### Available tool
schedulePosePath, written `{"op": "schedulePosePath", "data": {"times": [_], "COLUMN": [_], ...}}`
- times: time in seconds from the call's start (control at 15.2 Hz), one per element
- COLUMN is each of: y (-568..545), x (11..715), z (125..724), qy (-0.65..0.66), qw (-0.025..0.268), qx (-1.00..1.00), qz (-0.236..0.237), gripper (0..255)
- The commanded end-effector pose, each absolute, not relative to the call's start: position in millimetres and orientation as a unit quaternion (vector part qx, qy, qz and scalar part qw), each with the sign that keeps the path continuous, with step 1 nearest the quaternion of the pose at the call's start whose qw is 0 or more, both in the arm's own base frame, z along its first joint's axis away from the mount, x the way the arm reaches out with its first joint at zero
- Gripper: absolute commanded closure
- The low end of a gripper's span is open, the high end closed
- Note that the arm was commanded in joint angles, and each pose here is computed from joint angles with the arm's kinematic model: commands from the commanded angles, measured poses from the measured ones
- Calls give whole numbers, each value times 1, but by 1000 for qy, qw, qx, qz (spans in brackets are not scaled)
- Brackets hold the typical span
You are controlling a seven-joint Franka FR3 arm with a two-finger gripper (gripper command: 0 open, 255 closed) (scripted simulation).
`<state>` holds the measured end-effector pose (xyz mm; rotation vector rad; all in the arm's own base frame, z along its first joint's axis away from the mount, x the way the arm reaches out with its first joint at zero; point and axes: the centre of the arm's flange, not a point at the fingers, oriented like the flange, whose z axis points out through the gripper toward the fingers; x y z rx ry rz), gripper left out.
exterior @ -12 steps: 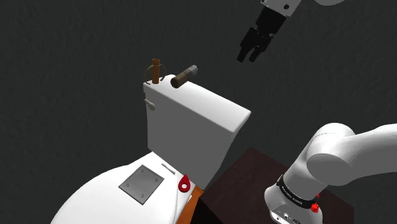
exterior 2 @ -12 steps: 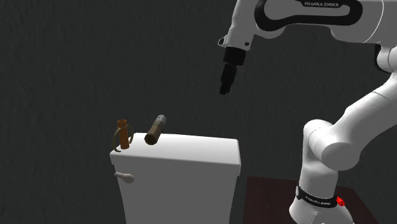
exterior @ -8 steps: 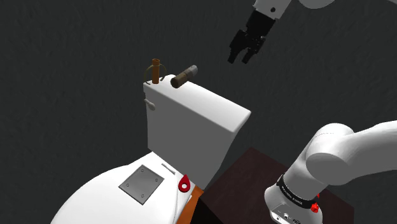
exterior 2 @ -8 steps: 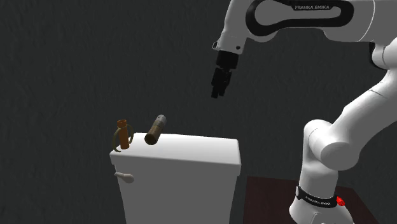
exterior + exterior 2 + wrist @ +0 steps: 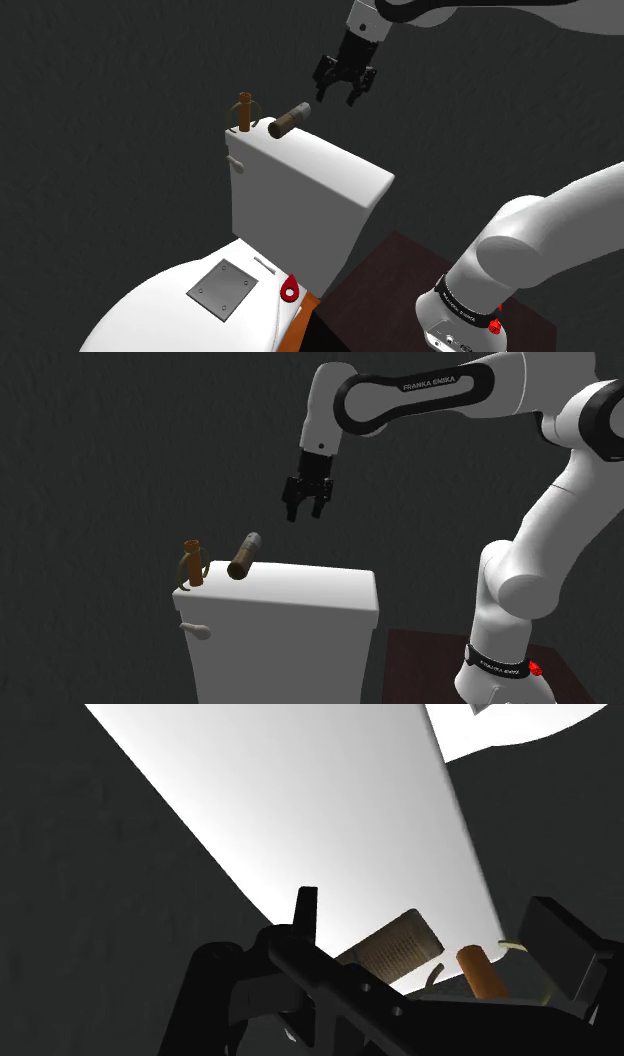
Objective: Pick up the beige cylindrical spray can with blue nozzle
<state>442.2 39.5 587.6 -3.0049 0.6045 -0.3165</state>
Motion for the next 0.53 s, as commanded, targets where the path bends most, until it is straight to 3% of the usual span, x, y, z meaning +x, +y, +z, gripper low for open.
{"op": "schedulePosePath", "data": {"times": [0.0, 0.46], "y": [44, 41], "x": [468, 554], "z": [577, 538], "qy": [236, 365], "qw": [26, 11], "qx": [-966, -926], "qz": [-102, -97], "gripper": [0, 0]}}
